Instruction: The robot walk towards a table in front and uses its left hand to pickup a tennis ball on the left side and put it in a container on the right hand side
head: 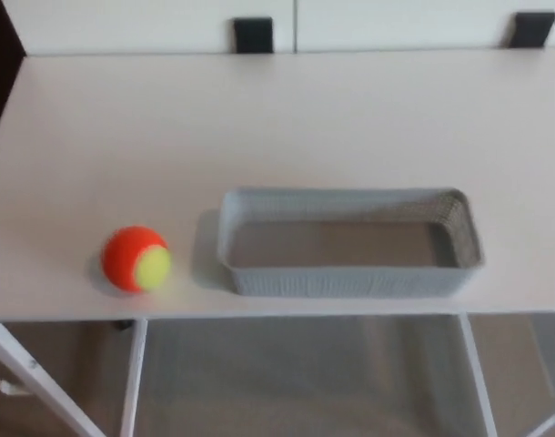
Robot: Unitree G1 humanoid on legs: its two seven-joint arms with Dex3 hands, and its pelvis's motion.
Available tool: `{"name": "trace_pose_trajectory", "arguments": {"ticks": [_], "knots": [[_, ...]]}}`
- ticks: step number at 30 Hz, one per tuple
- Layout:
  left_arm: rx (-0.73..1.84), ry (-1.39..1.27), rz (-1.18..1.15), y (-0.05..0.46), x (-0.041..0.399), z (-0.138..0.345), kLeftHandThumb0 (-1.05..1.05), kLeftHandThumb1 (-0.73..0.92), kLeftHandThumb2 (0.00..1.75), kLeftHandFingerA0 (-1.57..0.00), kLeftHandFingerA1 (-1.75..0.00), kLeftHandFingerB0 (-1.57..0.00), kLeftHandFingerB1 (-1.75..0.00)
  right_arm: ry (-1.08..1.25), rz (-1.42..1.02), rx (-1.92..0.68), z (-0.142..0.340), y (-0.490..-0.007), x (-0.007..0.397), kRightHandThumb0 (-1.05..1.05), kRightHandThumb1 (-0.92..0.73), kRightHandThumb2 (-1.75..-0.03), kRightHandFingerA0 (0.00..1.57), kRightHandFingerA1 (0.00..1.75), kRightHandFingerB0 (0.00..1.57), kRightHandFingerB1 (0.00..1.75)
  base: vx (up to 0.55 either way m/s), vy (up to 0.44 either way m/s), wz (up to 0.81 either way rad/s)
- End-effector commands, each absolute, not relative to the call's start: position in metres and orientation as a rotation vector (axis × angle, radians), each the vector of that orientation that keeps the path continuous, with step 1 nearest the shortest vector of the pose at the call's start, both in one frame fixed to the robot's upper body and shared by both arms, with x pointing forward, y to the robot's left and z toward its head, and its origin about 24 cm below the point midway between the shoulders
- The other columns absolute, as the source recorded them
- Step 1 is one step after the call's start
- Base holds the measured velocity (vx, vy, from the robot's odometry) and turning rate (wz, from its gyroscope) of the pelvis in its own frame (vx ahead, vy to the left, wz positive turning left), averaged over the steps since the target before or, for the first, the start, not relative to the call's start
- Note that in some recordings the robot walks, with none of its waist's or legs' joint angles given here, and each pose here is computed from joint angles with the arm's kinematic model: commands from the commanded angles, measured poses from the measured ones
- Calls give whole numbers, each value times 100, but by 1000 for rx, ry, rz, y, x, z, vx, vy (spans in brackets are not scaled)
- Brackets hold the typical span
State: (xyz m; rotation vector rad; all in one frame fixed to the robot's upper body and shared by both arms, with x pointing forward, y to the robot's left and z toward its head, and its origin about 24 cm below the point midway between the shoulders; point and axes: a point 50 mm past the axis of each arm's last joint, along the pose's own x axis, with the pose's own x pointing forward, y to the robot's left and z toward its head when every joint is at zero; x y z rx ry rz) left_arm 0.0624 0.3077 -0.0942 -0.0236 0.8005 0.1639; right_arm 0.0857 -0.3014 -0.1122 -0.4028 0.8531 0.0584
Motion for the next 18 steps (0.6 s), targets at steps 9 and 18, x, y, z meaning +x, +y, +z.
{"name": "trace_pose_trajectory", "arguments": {"ticks": [9, 18], "knots": [[24, 792, 151, 313, 65, -89, -22, 69, 61, -46, -40, -37, -34, 823, 74, -431, -107, -303, 91, -45, -51, -79, 68, 58, 51, 52, 39, -11, 5], [28, 785, 142, 313, 68, -89, -20, 68, 60, -45, -41, -38, -34, 822, 84, -434, -106, -303, 93, -46, -52, -79, 66, 57, 50, 51, 8, -70, 1]]}}
